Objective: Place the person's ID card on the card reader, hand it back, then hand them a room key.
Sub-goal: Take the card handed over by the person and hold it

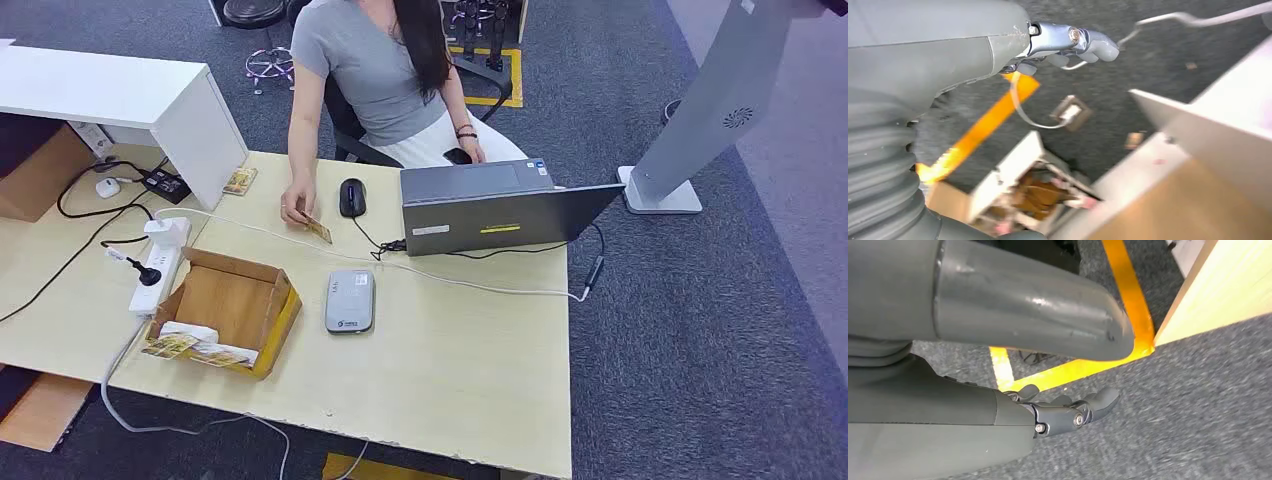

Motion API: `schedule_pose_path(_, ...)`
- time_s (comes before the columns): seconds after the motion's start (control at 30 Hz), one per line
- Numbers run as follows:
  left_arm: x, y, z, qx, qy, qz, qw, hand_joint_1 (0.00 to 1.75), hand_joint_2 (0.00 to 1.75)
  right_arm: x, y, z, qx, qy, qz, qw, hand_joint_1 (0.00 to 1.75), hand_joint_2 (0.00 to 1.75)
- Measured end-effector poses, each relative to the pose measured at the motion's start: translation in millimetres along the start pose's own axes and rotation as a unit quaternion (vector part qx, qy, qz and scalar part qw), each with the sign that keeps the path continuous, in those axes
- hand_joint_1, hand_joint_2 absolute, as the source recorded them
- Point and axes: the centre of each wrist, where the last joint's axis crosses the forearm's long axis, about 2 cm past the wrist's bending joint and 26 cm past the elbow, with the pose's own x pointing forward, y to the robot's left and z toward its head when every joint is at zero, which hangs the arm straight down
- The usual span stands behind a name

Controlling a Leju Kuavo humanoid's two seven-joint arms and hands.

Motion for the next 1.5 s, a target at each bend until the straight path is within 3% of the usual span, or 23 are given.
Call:
schedule_pose_path(0.17, 13, 1, -2, -0.003, -0.057, 0.006, 0.998, 0.0, 1.75, -2, -1, 1, -0.017, 0.027, 0.016, 0.999, 0.0, 0.0)
schedule_pose_path(0.47, 60, 14, -3, -0.004, -0.174, -0.037, 0.984, 0.0, 1.75, -5, 0, 3, -0.02, 0.081, 0.057, 0.995, 0.0, 0.0)
schedule_pose_path(0.77, 113, -2, -4, -0.051, -0.289, -0.085, 0.952, 0.0, 1.75, -6, 3, 4, -0.018, 0.119, 0.097, 0.988, 0.0, 0.0)
schedule_pose_path(0.97, 157, -34, -5, -0.106, -0.379, -0.11, 0.912, 0.0, 1.75, -5, 6, 4, -0.015, 0.141, 0.131, 0.981, 0.0, 0.0)
schedule_pose_path(1.2, 206, -84, -22, -0.154, -0.46, -0.153, 0.861, 0.0, 1.75, -3, 9, 3, -0.004, 0.157, 0.171, 0.973, 0.0, 0.0)
schedule_pose_path(1.5, 247, -142, -41, -0.185, -0.506, -0.219, 0.813, 0.0, 1.75, -1, 11, 2, 0.007, 0.168, 0.211, 0.963, 0.0, 0.0)
